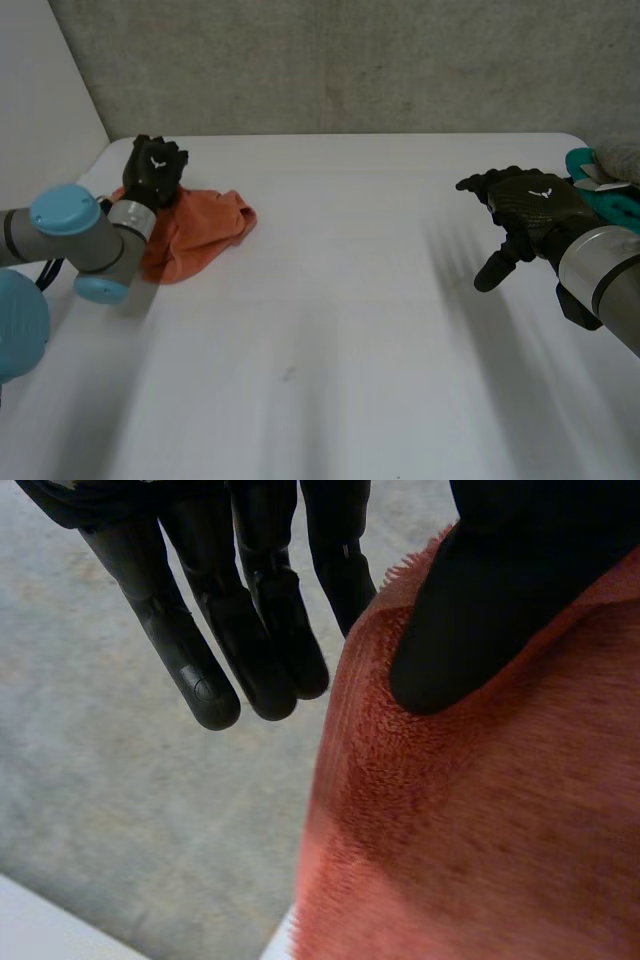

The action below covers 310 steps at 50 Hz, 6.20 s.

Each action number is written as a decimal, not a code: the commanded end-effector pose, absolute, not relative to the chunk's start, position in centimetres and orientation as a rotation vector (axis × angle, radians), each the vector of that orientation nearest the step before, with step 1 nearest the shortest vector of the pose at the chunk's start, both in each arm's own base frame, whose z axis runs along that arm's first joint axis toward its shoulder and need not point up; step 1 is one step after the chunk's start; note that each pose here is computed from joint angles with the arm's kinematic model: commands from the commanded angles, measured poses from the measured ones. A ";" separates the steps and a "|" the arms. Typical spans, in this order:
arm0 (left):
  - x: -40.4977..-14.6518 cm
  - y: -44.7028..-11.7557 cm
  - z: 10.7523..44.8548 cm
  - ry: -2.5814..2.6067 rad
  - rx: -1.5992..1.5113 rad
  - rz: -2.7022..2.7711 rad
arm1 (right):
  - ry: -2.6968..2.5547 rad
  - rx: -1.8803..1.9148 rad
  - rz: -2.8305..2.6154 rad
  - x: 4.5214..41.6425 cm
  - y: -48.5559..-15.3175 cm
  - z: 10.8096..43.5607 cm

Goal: Fold the laundry.

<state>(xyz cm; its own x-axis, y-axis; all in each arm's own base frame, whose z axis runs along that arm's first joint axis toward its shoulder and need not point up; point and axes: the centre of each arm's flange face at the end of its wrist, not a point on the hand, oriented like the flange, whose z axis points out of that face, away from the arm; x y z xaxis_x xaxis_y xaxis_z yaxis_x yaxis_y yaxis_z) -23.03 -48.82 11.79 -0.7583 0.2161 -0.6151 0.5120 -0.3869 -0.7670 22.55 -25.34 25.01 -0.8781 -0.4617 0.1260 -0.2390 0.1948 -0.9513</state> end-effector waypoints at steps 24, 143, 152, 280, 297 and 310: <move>-32.1 -24.4 42.2 1.335 0.601 -3.207 | 2.232 -0.483 -1.933 19.3 -26.5 30.2; -27.9 -19.9 25.1 2.004 0.884 -2.373 | 2.158 -0.971 -1.575 26.3 -25.2 19.9; -27.7 -26.8 26.7 1.872 1.006 -2.451 | 2.260 -0.650 -1.617 23.5 -25.0 22.5; -26.4 -33.6 12.9 2.086 1.447 -1.857 | 2.531 -0.761 -1.214 22.1 -24.7 16.0; -26.1 -33.8 11.8 2.123 1.456 -1.823 | 2.536 -0.753 -1.218 22.0 -25.0 15.9; -26.0 -34.2 14.4 2.038 1.408 -1.868 | 2.529 -0.737 -1.250 21.7 -25.4 16.6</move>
